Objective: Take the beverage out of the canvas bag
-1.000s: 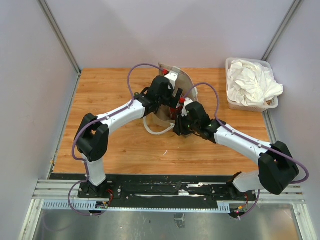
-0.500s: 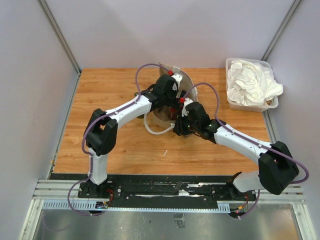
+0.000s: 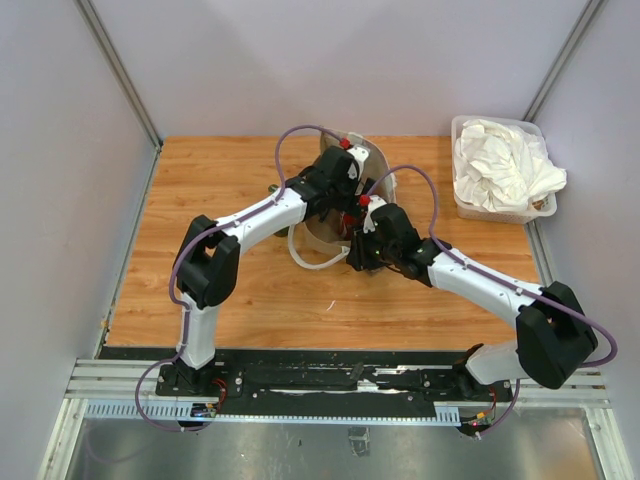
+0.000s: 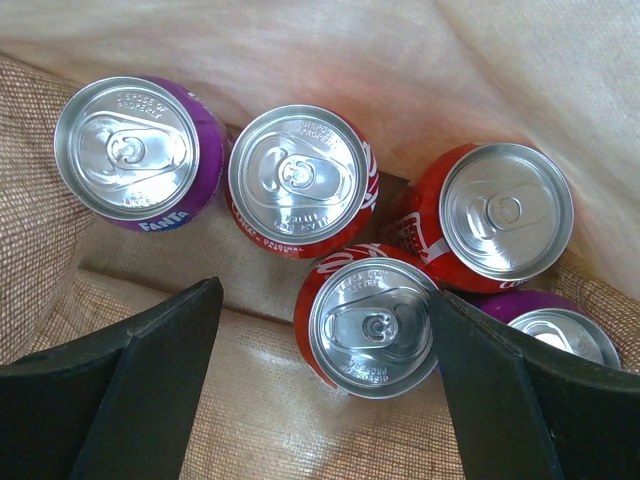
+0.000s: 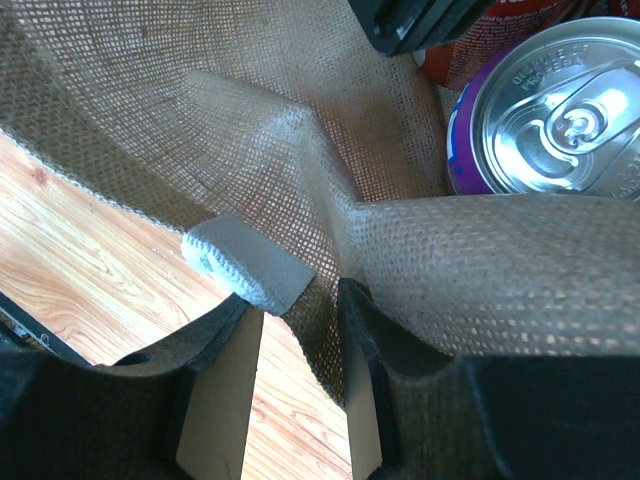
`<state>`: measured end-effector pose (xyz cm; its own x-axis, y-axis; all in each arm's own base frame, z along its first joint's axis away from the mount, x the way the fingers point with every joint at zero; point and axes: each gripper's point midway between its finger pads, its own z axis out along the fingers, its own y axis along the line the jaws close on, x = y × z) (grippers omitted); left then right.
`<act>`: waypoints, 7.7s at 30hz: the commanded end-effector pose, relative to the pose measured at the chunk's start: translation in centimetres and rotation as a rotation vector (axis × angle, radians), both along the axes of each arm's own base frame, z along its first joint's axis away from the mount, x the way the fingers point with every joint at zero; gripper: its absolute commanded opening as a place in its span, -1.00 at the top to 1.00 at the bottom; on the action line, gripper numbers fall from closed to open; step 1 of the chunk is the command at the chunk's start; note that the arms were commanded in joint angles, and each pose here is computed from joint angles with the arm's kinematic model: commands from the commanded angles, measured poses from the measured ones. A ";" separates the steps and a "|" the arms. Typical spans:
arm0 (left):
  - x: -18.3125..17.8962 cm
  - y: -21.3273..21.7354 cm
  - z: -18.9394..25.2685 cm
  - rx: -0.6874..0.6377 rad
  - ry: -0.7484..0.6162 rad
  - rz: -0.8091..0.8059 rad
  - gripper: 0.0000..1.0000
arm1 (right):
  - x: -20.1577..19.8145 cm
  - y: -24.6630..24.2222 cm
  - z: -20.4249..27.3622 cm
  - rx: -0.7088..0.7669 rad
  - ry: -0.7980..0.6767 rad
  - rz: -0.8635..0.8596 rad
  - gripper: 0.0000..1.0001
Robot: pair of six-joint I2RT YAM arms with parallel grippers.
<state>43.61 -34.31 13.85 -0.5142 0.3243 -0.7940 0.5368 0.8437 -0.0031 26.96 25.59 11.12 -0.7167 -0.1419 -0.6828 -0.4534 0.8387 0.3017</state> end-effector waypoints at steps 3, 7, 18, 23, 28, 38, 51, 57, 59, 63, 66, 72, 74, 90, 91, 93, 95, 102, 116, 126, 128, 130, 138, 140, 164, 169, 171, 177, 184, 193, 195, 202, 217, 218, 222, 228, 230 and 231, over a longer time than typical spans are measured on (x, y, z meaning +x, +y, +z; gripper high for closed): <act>-1.4 0.5 -1.6 0.069 0.056 -0.024 -0.74 | -4.0 -3.0 -5.0 -0.173 0.188 0.014 0.26; -0.9 0.9 0.7 0.085 0.040 -0.002 -0.74 | -4.0 -3.0 -4.9 -0.171 0.183 0.011 0.26; -1.8 1.0 3.3 0.166 0.116 -0.063 -0.74 | -4.0 -2.9 -4.9 -0.166 0.188 0.012 0.26; -2.4 2.1 1.6 0.236 0.155 -0.076 -0.71 | -4.1 -3.0 -4.8 -0.169 0.189 0.011 0.25; -2.9 2.3 0.5 0.245 0.174 -0.085 -0.71 | -4.1 -2.9 -4.9 -0.168 0.192 0.013 0.25; -3.0 2.4 -1.1 0.261 0.183 -0.095 -0.72 | -4.0 -2.7 -5.0 -0.170 0.200 0.016 0.25; -3.2 0.4 -4.2 0.170 0.201 -0.140 -0.61 | -4.0 -2.7 -5.3 -0.170 0.204 0.016 0.25; -2.3 0.2 -3.6 0.161 0.166 -0.115 -0.68 | -4.0 -2.7 -5.4 -0.169 0.203 0.016 0.25; -1.9 0.2 -2.9 0.164 0.142 -0.108 -0.70 | -4.0 -2.6 -5.4 -0.166 0.203 0.018 0.25; -1.3 0.0 -2.4 0.169 0.117 -0.115 -0.70 | -4.0 -2.6 -5.5 -0.164 0.206 0.016 0.25; -1.2 -0.2 -2.8 0.173 0.124 -0.122 -0.69 | -3.9 -2.4 -5.4 -0.158 0.204 0.017 0.25; -1.1 -0.4 -4.2 0.178 0.138 -0.125 -0.67 | -3.9 -2.4 -5.4 -0.160 0.204 0.019 0.25; -1.1 -0.3 -4.8 0.186 0.145 -0.125 -0.64 | -3.9 -2.4 -5.4 -0.162 0.205 0.018 0.25; -1.0 0.8 -6.7 0.254 0.160 -0.102 0.98 | -3.9 -2.2 -5.4 -0.151 0.207 0.022 0.25; -1.0 0.8 -6.6 0.256 0.162 -0.102 0.99 | -3.9 -2.2 -5.4 -0.148 0.205 0.022 0.25; -1.1 0.9 -6.3 0.256 0.160 -0.100 0.99 | -4.0 -2.2 -5.4 -0.146 0.206 0.022 0.26; -1.1 1.0 -5.3 0.250 0.144 -0.099 0.99 | -3.9 -2.1 -5.3 -0.143 0.202 0.022 0.25; -0.1 0.9 1.2 0.200 0.035 -0.079 0.99 | -3.8 -2.1 -5.1 -0.141 0.196 0.020 0.25; -1.3 1.1 9.1 0.097 -0.029 -0.072 0.99 | -3.6 -2.0 -4.8 -0.137 0.186 0.018 0.25; -3.9 3.4 21.0 -0.054 -0.214 -0.053 0.99 | -3.5 -1.9 -4.8 -0.134 0.184 0.018 0.25; -4.4 4.3 22.6 -0.049 -0.231 -0.039 0.99 | -3.5 -1.9 -4.7 -0.134 0.182 0.020 0.25; -4.9 5.2 24.5 -0.046 -0.249 -0.021 0.99 | -3.4 -1.9 -4.7 -0.132 0.180 0.018 0.25; -6.0 10.9 27.3 -0.008 -0.274 0.110 0.99 | -3.5 -1.7 -4.8 -0.124 0.181 0.023 0.25; -5.6 13.7 27.8 -0.020 -0.281 0.177 0.99 | -3.5 -1.8 -4.8 -0.126 0.181 0.025 0.25; -3.3 27.5 12.1 -0.150 -0.027 0.425 0.99 | -3.7 -1.6 -5.0 -0.120 0.192 0.032 0.25; -2.3 27.9 9.0 -0.192 -0.005 0.475 0.99 | -3.7 -1.6 -5.0 -0.119 0.191 0.032 0.25; -1.9 28.7 7.8 -0.176 -0.008 0.521 0.99 | -3.7 -1.6 -5.1 -0.118 0.192 0.032 0.24; -1.1 30.0 4.5 -0.121 0.020 0.582 0.99 | -3.7 -1.6 -5.1 -0.121 0.193 0.034 0.24; -0.4 30.1 0.7 -0.083 0.095 0.585 0.99 | -3.7 -1.6 -5.1 -0.125 0.195 0.035 0.24; -1.0 30.3 -2.8 -0.067 0.142 0.602 0.94 | -3.7 -1.5 -5.1 -0.125 0.200 0.034 0.24; -1.3 30.2 -3.5 -0.063 0.157 0.601 0.88 | -3.7 -1.5 -5.1 -0.123 0.201 0.035 0.24; -1.7 29.9 -4.5 -0.067 0.180 0.587 0.19 | -3.7 -1.5 -5.2 -0.122 0.203 0.034 0.24; -0.9 28.9 5.5 -0.167 0.018 0.533 -0.99 | -3.6 -1.2 -4.9 -0.109 0.196 0.037 0.24; -1.0 28.5 6.9 -0.188 -0.005 0.519 -0.99 | -3.6 -1.2 -4.8 -0.109 0.195 0.038 0.24; -1.5 26.6 13.6 -0.243 -0.137 0.459 -0.93 | -3.5 -1.1 -4.8 -0.110 0.194 0.038 0.24; -4.0 17.2 22.8 -0.325 -0.276 0.208 -0.84 | -3.4 -1.1 -4.7 -0.106 0.188 0.029 0.24; -5.0 13.6 24.2 -0.374 -0.268 0.106 -0.83 | -3.5 -1.2 -4.7 -0.103 0.189 0.025 0.24; -5.3 12.0 24.4 -0.397 -0.253 0.065 -0.82 | -3.5 -1.1 -4.6 -0.101 0.188 0.026 0.24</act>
<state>40.11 -17.12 36.43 -0.2970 -0.0643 -0.9527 0.3628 0.9153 -0.1748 27.08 26.29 10.52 -0.7274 -0.1502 -0.6696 -0.4629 0.8277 0.3172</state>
